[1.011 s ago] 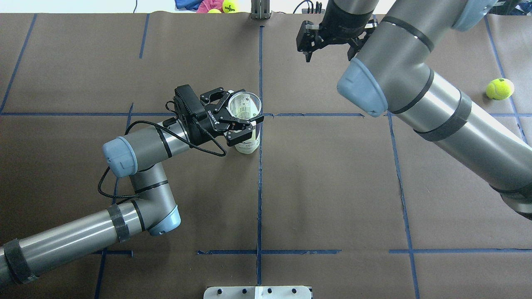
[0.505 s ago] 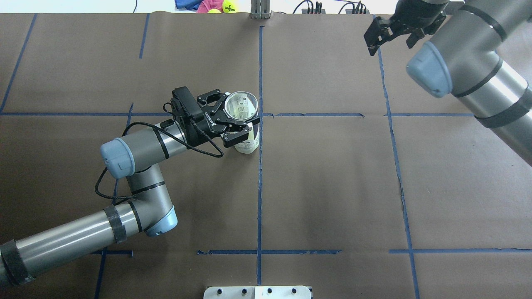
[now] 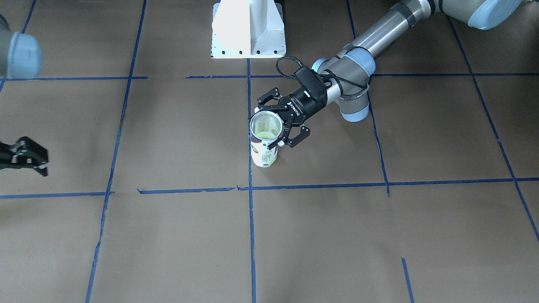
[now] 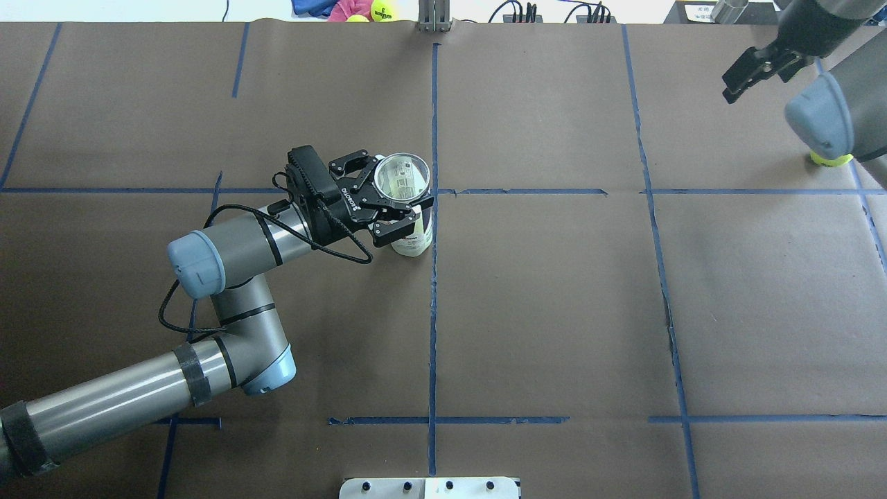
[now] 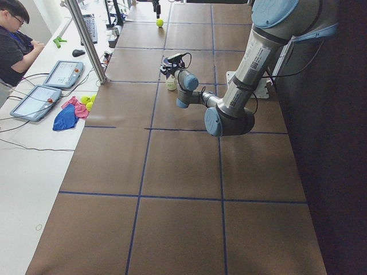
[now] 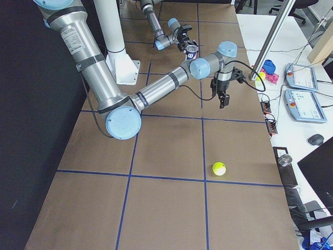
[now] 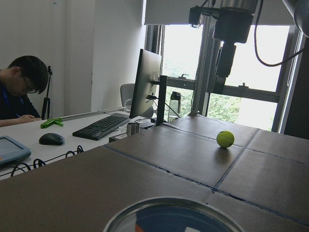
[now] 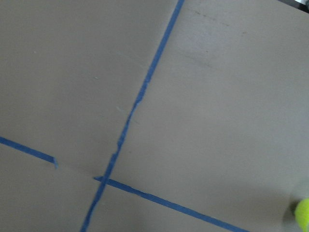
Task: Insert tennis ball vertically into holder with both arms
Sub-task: 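Move the right gripper back toward the second tennis ball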
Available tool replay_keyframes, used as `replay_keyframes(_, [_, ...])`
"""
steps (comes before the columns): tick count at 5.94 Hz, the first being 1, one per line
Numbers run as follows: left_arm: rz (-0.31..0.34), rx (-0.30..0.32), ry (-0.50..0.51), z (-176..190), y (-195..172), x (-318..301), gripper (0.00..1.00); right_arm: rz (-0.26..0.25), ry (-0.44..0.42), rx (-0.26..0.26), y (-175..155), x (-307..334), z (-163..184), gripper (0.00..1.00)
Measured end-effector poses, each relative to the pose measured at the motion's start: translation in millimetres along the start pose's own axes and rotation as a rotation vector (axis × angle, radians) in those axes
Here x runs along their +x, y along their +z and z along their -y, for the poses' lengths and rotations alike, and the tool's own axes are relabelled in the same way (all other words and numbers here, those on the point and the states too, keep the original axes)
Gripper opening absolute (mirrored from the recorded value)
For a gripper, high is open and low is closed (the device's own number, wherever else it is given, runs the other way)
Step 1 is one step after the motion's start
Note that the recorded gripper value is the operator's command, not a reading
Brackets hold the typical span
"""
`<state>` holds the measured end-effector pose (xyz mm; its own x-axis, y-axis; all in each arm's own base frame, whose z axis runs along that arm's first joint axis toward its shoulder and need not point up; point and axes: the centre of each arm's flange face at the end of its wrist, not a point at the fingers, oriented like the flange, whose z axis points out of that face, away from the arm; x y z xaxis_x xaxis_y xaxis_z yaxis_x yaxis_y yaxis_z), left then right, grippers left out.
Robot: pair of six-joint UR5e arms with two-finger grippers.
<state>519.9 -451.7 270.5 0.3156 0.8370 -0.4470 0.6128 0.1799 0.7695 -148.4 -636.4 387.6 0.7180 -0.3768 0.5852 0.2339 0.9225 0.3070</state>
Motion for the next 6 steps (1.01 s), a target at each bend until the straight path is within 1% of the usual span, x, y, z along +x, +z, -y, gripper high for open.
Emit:
replay_keyframes(1, [0.0, 0.0, 0.0, 0, 0, 0, 0.89, -0.003, -0.05, -0.007, 14, 55, -6, 1.0])
replay_keyframes(2, [0.0, 0.001, -0.001, 0, 0, 0, 0.89, -0.007, -0.099, 0.003, 38, 102, -13, 1.0])
replay_keyframes(3, [-0.001, 0.002, -0.001, 1, 0, 0, 0.89, -0.01, -0.138, 0.02, 71, 141, -24, 1.0])
replay_keyframes(4, [-0.001, 0.002, -0.002, 1, 0, 1, 0.89, -0.013, -0.163, 0.035, 104, 171, -41, 1.0])
replay_keyframes(5, [0.0, 0.002, -0.002, 1, 0, 0, 0.89, -0.015, -0.177, 0.036, 129, 191, -60, 1.0])
replay_keyframes(6, [0.0, 0.002, -0.001, 1, 0, 0, 0.89, -0.018, -0.183, 0.027, 147, 204, -75, 1.0])
